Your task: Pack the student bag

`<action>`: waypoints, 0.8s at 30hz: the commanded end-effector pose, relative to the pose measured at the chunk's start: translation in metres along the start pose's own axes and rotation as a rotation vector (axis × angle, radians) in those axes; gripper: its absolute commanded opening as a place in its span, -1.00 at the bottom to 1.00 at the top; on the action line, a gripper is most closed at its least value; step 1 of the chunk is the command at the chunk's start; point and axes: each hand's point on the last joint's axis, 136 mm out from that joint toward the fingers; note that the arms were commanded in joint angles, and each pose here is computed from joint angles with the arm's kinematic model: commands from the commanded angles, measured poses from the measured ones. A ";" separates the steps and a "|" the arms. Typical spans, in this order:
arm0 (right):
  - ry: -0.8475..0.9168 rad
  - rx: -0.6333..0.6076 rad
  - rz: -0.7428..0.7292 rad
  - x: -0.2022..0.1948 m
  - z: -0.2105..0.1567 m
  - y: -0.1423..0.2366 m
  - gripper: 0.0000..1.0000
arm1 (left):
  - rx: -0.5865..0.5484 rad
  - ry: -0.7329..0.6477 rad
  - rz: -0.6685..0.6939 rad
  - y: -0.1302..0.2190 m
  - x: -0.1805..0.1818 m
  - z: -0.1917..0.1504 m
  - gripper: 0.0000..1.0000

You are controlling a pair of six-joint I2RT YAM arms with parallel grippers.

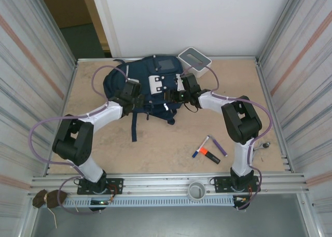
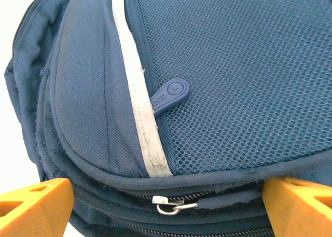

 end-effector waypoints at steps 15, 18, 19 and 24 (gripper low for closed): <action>-0.037 0.031 -0.069 -0.024 -0.009 0.004 -0.19 | -0.014 0.020 -0.058 0.009 -0.002 0.000 0.02; -0.037 0.029 -0.070 -0.025 -0.008 0.005 -0.20 | -0.011 0.034 -0.072 0.011 -0.002 -0.004 -0.08; -0.037 0.029 -0.070 -0.024 -0.008 0.005 -0.20 | -0.010 0.039 -0.076 0.012 -0.002 -0.006 -0.10; -0.034 0.028 -0.067 -0.023 -0.007 0.005 -0.22 | -0.001 0.069 -0.097 0.013 -0.001 -0.015 -0.20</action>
Point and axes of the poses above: each hand's point on the last joint's axis, 136 mm out from that joint toward the fingers, its own y axis back along the fingers, its own x axis along the line the jaws close on, z = x × y, and after that the axes turned 14 degrees about -y, right-handed
